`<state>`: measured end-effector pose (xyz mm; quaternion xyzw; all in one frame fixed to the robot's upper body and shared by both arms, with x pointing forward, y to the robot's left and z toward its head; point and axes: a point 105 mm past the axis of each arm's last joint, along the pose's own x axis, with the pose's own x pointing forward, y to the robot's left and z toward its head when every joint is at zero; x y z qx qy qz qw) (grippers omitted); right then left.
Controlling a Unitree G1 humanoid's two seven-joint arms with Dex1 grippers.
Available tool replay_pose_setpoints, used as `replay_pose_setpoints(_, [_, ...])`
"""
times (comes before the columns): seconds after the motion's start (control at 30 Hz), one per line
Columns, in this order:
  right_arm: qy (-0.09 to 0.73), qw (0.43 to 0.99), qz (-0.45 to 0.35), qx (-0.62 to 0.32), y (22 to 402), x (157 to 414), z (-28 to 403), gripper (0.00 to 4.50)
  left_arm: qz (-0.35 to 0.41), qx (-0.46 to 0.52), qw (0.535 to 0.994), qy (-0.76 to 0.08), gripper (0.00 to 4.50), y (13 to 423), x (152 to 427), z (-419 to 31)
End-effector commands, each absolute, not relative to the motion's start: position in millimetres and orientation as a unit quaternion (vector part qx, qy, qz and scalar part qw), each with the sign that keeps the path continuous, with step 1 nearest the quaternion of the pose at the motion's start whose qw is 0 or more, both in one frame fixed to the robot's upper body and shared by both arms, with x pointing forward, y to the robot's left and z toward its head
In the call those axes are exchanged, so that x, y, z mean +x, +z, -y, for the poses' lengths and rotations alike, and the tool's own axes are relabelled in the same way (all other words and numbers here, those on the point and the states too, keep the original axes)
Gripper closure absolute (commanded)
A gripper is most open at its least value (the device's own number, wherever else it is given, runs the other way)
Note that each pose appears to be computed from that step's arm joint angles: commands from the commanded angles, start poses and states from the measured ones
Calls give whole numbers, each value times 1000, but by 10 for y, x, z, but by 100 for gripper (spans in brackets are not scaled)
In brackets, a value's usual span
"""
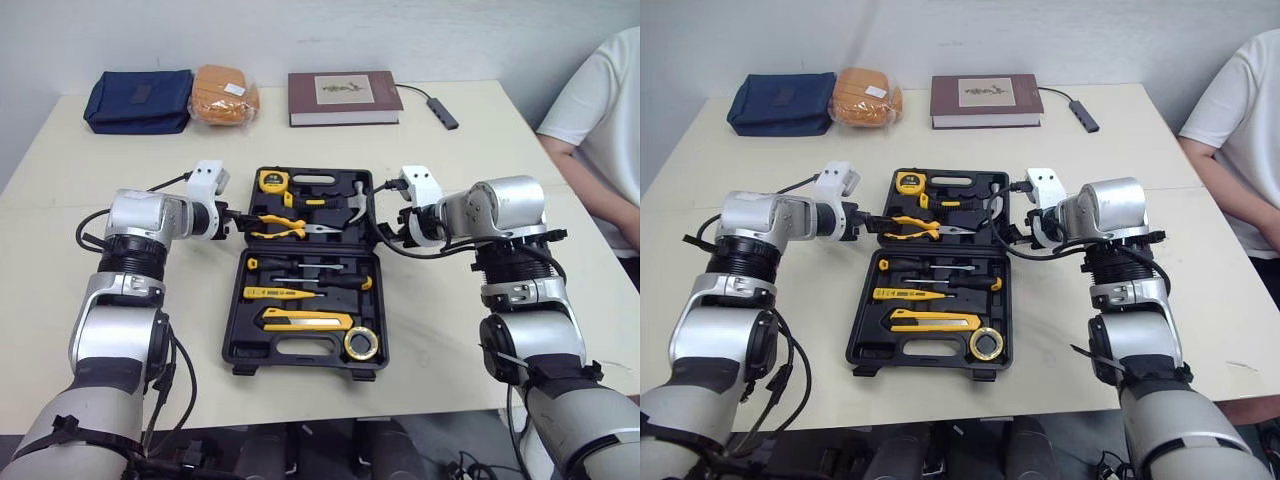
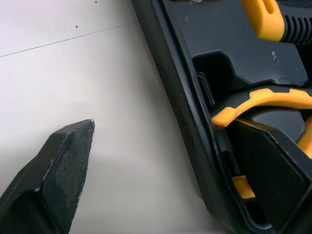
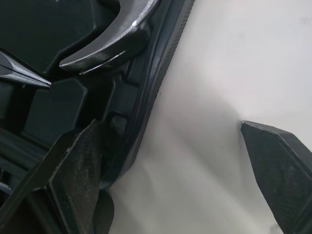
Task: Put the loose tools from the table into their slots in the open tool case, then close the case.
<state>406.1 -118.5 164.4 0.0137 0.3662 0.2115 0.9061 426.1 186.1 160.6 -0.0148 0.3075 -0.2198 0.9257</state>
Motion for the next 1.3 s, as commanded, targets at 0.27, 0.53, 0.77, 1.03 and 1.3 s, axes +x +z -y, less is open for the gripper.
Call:
replay_pose_setpoints(0.27, [206, 915, -344, 33, 1771, 4125, 1138, 450, -298, -41, 921, -249, 387, 1663, 4231, -1734])
replay_pose_setpoints(0.53, [205, 941, -263, 49, 1954, 4196, 1143, 450, -179, -111, 938, -275, 442, 1926, 4285, -1606])
replay_pose_setpoints(0.77, [216, 971, -101, 8, 2226, 4188, 1230, 450, 7, -79, 958, -277, 442, 2272, 4236, -1743])
replay_pose_setpoints(1.03, [208, 958, 63, -187, 2145, 4049, 1428, 450, 151, -10, 972, -182, 442, 2341, 4077, -2124])
replay_pose_setpoints(1.3, [198, 841, 187, -467, 1705, 3758, 1550, 450, 230, 195, 937, -177, 442, 2193, 3718, -2156])
